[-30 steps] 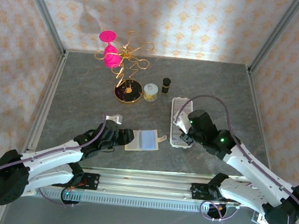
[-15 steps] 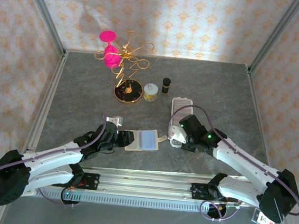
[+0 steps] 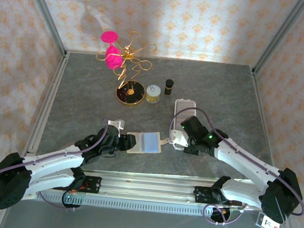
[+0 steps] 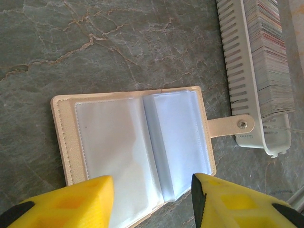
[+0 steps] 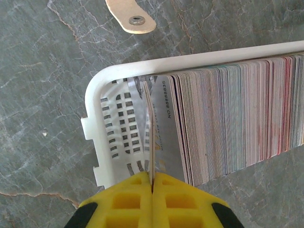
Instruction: Put the credit cards into the card holder
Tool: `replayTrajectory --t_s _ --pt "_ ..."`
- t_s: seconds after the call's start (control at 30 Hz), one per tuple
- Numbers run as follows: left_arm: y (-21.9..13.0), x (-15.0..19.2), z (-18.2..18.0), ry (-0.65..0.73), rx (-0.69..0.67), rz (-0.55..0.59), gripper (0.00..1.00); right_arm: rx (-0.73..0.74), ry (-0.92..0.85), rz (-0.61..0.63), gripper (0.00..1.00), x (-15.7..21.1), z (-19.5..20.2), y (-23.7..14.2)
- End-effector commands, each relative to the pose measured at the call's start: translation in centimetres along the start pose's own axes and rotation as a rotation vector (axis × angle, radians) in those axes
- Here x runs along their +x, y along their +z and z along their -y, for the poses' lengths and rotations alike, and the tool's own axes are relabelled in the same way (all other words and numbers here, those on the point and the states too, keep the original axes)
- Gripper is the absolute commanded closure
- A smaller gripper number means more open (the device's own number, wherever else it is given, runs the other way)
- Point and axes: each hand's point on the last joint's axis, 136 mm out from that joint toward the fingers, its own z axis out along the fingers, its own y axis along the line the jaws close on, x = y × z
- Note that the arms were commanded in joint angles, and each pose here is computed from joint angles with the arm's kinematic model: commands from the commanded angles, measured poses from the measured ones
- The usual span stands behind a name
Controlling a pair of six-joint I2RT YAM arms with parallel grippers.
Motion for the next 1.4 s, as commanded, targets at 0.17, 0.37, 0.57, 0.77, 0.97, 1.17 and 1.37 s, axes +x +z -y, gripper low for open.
replayTrajectory --t_s 0.17,0.37,0.57,0.77,0.97,1.17,1.37 --pt "-0.2 -0.4 0.8 0.004 0.04 0.021 0.52 0.039 -0.037 -0.038 1.0 0.5 0.6 1.5" --pt "-0.4 -0.3 0.7 -0.003 0.048 0.026 0.52 0.074 -0.065 -0.06 1.0 0.3 1.4 2.5" --pt "-0.4 -0.1 0.6 -0.012 0.055 0.031 0.52 0.178 -0.071 -0.102 0.72 1.0 2.8 3.0" --pt "-0.3 0.0 0.7 -0.011 0.061 0.024 0.52 0.252 -0.058 -0.11 0.55 1.2 3.9 2.8" --pt "-0.5 -0.1 0.6 -0.014 0.064 0.032 0.52 0.27 -0.064 -0.103 0.28 1.1 4.0 3.3" --pt "-0.6 0.0 0.5 -0.015 0.068 0.037 0.52 0.245 -0.082 -0.099 0.12 0.3 4.2 4.0" --pt "-0.6 0.2 0.4 -0.019 0.071 0.033 0.52 0.223 -0.084 -0.067 0.12 -0.7 4.1 4.7"
